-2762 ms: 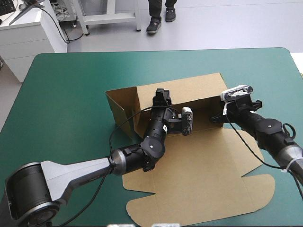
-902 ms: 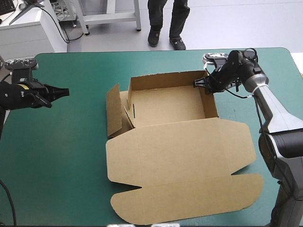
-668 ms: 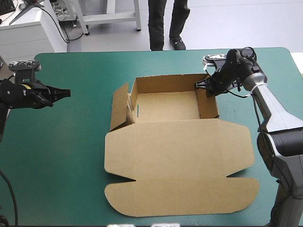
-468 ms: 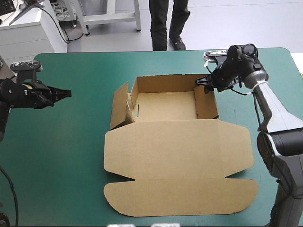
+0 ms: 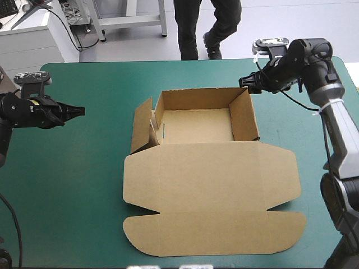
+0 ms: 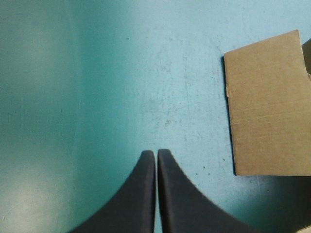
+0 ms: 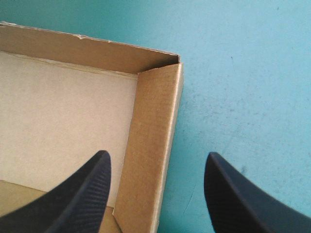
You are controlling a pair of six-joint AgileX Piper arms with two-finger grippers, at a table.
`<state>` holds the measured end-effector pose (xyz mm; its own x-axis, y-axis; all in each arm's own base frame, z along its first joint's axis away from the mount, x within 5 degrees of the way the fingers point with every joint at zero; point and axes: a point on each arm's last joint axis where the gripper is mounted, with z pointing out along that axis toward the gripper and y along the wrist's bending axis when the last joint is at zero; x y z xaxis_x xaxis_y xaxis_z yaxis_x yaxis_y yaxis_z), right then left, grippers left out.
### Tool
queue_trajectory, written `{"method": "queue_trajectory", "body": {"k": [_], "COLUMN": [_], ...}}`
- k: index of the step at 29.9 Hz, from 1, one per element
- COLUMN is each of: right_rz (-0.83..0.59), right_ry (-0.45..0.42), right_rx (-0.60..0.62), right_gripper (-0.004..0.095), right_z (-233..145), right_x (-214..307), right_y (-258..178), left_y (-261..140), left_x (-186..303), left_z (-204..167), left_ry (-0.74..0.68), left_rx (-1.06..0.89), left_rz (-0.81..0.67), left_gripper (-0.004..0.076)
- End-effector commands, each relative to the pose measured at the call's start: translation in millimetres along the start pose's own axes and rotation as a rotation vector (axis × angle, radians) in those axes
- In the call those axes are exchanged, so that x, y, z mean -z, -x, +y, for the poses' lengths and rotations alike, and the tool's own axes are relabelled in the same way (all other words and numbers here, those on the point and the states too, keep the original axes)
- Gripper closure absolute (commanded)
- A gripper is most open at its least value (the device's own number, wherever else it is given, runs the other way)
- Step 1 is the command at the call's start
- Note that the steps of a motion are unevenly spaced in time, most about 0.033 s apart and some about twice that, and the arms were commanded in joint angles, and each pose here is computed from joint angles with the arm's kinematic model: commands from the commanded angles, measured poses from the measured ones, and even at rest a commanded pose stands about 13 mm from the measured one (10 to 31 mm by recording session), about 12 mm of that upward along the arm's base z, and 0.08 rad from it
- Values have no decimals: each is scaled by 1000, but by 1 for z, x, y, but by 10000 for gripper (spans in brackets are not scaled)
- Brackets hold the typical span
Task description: Fold the box
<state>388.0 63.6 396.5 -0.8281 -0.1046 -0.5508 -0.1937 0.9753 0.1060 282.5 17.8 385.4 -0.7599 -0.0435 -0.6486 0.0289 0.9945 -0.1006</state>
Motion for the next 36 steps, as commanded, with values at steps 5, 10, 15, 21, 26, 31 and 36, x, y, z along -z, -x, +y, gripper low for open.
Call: {"method": "queue_trajectory", "body": {"k": [5,10,15,21,26,31,36], "right_rz": [-42,48,119,215,239,241,251], "right_ry": [0,0,83,80,75,65,63], "right_rx": [4,-5,-53,-55,-57,-45,-43], "right_gripper": [341,341,341,344,466,905,925], "right_z": [1,-4,-1,-7,-9,-10,-10], "right_x": [27,-10,-51,-94,-106,-106,-105], "right_y": [-8,-10,-10,-16,-19,-19,-20], "left_y": [8,8,8,7,7,7,7], "left_x": [11,9,9,9,9,9,9], "left_z": [-2,-2,-2,-2,-2,-2,-2], "left_ry": [-11,-12,-13,-15,-16,-16,-16], "left_rx": [-10,-10,-10,-10,-9,-11,-11], "left_rz": [-70,-62,-60,-47,-53,-53,-53], "left_gripper": [730,732,732,732,732,732,732]}}
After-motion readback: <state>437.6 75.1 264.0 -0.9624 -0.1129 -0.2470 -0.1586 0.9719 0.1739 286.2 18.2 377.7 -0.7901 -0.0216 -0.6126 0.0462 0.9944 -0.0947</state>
